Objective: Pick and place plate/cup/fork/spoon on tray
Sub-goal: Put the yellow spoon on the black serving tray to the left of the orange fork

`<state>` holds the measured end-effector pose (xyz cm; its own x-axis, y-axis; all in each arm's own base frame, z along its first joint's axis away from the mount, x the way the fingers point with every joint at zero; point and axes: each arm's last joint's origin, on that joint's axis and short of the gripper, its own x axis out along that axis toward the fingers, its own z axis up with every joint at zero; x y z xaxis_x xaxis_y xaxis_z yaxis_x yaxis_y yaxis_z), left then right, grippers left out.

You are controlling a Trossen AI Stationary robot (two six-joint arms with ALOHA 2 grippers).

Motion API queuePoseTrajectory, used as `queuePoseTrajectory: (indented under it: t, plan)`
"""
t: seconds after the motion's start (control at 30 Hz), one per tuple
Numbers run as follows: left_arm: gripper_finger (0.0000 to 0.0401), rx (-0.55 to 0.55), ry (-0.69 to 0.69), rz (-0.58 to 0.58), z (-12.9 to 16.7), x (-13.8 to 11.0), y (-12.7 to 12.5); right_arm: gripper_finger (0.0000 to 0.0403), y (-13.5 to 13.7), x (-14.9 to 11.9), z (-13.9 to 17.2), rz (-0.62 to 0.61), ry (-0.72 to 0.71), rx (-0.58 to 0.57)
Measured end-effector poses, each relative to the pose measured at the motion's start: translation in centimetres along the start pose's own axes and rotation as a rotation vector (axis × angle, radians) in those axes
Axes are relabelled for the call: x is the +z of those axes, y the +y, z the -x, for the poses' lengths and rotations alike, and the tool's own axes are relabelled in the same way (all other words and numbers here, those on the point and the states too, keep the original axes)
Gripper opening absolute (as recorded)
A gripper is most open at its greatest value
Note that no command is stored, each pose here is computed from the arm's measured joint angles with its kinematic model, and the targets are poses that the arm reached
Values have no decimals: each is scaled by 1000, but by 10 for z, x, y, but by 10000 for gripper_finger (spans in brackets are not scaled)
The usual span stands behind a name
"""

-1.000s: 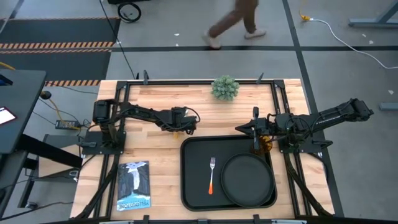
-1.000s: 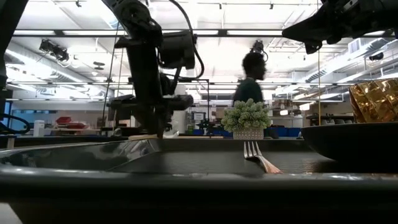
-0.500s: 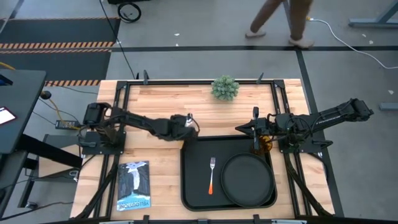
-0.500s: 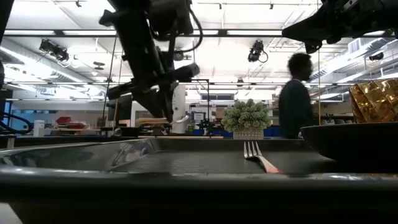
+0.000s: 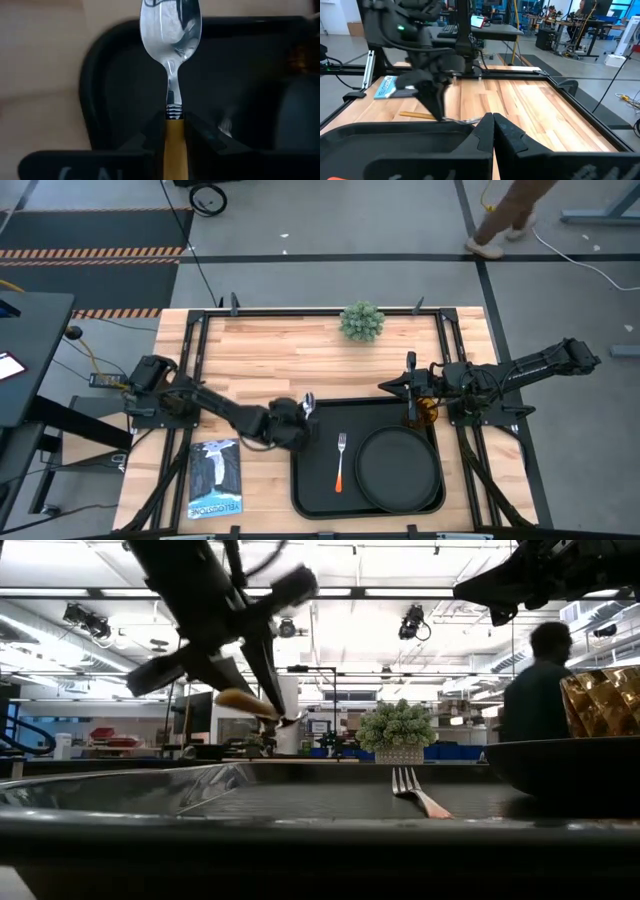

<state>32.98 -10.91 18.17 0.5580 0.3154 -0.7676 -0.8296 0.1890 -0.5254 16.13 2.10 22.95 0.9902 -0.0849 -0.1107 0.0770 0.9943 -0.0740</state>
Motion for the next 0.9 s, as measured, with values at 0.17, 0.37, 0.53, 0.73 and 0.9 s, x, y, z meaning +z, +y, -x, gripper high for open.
queuePoseTrajectory:
  t: [0.17,0.37,0.53,0.73,0.9]
  plan:
    - [69,-122,-17,129,12,-23,-6,8,0,-1,0,3,5,10]
    - [68,-255,4,212,6,-49,-16,8,1,-1,0,12,7,39]
    - [67,-274,14,222,0,-69,-28,8,1,-1,0,14,13,39]
    - [67,-235,0,191,3,-88,-46,8,1,-1,0,13,10,39]
    - [67,-167,-43,185,12,-98,-52,8,1,0,0,10,-3,38]
